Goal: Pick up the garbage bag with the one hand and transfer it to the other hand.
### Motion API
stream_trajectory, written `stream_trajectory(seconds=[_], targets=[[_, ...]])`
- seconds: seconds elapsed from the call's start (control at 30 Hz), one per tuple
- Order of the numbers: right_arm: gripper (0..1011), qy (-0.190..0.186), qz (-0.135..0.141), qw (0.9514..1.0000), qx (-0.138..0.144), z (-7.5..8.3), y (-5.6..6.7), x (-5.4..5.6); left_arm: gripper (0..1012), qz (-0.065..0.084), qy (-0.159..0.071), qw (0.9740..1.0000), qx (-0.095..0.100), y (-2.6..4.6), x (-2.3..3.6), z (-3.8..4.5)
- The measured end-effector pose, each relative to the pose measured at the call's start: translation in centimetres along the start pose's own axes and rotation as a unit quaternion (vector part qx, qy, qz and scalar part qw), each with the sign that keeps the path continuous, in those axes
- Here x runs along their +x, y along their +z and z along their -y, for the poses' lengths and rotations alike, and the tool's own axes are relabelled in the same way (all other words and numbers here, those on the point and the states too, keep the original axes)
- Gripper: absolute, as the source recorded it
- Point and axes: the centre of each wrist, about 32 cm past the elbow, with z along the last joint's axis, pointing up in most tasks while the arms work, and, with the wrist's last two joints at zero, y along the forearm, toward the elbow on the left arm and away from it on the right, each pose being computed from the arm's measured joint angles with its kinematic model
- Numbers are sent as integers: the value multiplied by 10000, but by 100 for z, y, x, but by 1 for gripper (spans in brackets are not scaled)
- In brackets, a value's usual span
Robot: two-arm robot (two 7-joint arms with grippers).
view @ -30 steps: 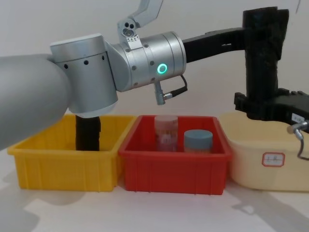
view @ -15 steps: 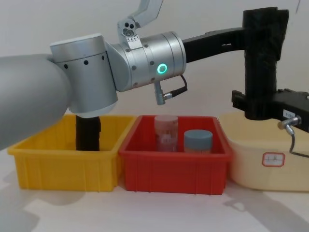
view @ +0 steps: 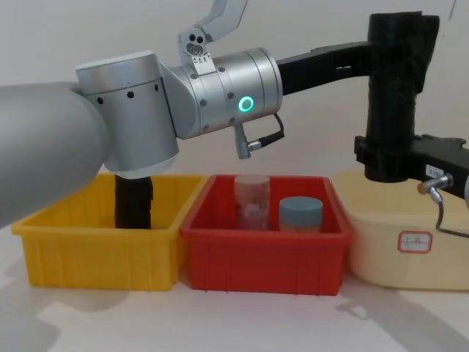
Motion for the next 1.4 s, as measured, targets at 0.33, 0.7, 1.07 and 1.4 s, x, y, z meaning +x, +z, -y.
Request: stream_trajectory(seconds=[0.33,0.7,1.07,1.4], targets=[[536,7,8,10000,-8,-5,5,-5,748,0,-1,10000,0,0,0,0],[536,-9,11,10000,-14,-12,14,4,1001,0,0,10000,0,0,0,0],[536,-352,35,9992,-164,-87,50,200,1001,0,-1,10000,1,0,0,0],[536,-944,112,9948,-355,-205,72,545,1001,0,0,10000,1,0,0,0]])
